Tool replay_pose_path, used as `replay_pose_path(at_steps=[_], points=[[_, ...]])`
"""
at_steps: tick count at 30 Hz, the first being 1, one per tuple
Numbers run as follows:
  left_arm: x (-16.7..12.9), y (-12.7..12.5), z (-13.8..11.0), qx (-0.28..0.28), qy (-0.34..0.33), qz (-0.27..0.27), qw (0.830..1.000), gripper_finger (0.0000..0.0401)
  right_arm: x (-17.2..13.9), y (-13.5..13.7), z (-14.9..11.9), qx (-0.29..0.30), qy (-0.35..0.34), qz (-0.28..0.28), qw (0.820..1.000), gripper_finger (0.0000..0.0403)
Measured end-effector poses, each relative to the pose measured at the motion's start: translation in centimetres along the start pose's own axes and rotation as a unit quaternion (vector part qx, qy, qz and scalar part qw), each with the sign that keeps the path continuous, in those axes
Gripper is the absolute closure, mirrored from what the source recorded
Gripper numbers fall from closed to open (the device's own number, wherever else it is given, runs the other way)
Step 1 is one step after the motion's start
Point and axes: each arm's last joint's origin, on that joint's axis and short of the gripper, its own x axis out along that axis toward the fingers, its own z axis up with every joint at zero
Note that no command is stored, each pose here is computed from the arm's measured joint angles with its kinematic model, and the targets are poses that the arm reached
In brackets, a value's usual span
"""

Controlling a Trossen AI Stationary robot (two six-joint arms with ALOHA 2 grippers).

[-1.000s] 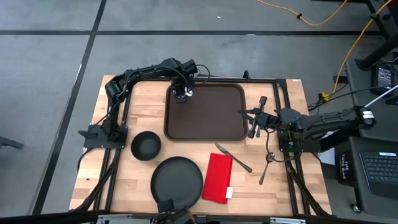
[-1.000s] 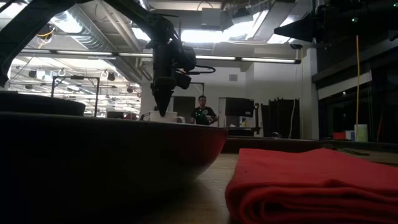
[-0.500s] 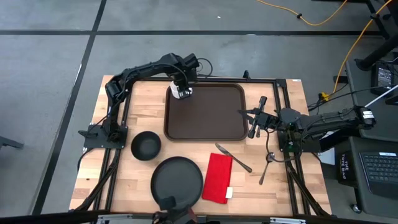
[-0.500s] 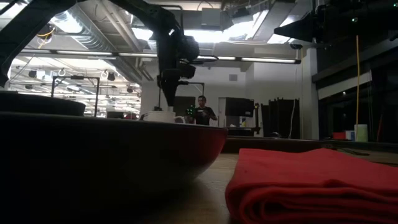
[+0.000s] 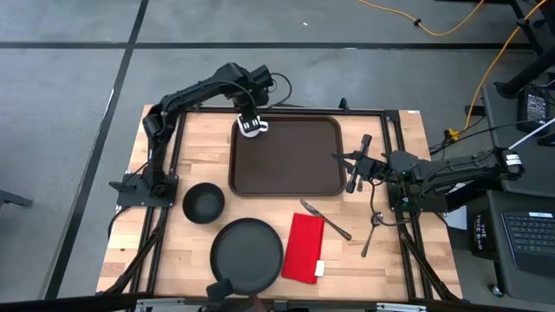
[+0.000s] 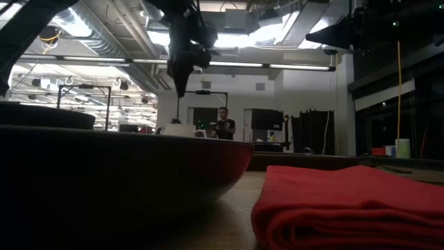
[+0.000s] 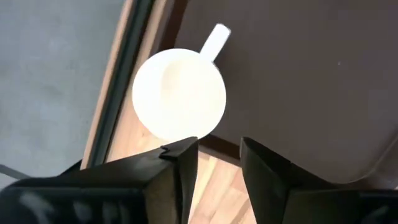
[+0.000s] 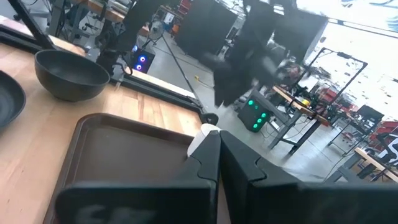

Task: Set up tray
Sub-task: Put the black plate on the brown serving tray to the bottom right of the white cup

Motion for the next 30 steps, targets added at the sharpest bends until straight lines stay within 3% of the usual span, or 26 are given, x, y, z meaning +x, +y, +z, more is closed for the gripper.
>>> replay_pose_path(at_steps=[8, 15, 24, 30], points=[[-4.0, -1.8, -2.7, -0.012, -0.11, 0.014, 0.994, 0.0316, 0.0, 0.1, -0.3, 0.032, 0.012, 0.006, 0.999, 0.0389], [-5.0, -5.0, -6.5, 0.01, -0.197, 0.012, 0.98, 0.0335, 0.0, 0.2, -0.3, 0.031, 0.015, 0.008, 0.999, 0.0389], [-5.5, -9.0, -11.2, -0.021, -0.226, 0.003, 0.974, 0.0346, 0.0, 0.0, 0.0, 0.037, 0.001, 0.001, 0.999, 0.0389], [-6.1, -12.0, -12.8, -0.029, -0.239, -0.009, 0.971, 0.0347, 0.0, 0.1, -0.1, 0.045, 0.005, 0.003, 0.999, 0.0389]])
